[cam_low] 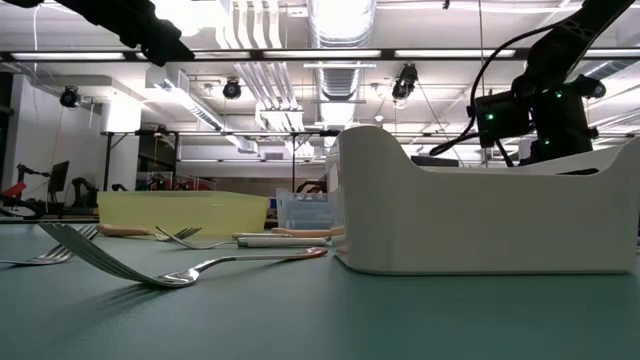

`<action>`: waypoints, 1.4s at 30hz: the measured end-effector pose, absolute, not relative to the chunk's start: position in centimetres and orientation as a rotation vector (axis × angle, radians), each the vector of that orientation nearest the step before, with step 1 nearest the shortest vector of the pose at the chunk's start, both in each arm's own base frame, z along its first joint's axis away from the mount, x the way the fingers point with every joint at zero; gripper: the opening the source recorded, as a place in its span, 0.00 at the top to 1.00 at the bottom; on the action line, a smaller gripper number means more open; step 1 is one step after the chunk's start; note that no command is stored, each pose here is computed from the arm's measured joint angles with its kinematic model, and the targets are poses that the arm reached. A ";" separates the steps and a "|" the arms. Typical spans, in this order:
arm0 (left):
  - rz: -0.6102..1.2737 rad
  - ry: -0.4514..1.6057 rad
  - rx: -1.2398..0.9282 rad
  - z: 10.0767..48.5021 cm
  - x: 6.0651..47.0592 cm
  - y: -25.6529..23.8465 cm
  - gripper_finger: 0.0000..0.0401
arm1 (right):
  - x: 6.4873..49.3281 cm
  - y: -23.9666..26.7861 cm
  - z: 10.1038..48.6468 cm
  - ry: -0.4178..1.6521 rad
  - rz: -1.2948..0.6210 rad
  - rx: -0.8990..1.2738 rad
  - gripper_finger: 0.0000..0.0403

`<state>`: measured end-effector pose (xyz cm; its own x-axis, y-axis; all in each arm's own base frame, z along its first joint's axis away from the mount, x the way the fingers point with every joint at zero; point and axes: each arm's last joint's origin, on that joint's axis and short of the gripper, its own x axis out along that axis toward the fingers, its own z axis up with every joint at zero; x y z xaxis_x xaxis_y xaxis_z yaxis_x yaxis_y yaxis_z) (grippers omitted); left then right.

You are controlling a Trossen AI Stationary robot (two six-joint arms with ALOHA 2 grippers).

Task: Sort silverware by color (type)
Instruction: Put the light orange into the yellow bin

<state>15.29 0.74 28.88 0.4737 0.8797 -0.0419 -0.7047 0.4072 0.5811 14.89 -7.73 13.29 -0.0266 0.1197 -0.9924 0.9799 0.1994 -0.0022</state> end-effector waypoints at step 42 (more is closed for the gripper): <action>1.011 0.359 0.532 28.9 15.4 0.7 0.69 | 17.1 -9.9 22.6 0.961 -1.100 0.867 0.97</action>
<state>15.37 0.71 28.92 0.4900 0.8707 -0.0411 -0.7013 0.4218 0.5747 17.11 -9.91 22.63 0.1662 -0.3169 -0.9338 0.9680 0.2332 0.0931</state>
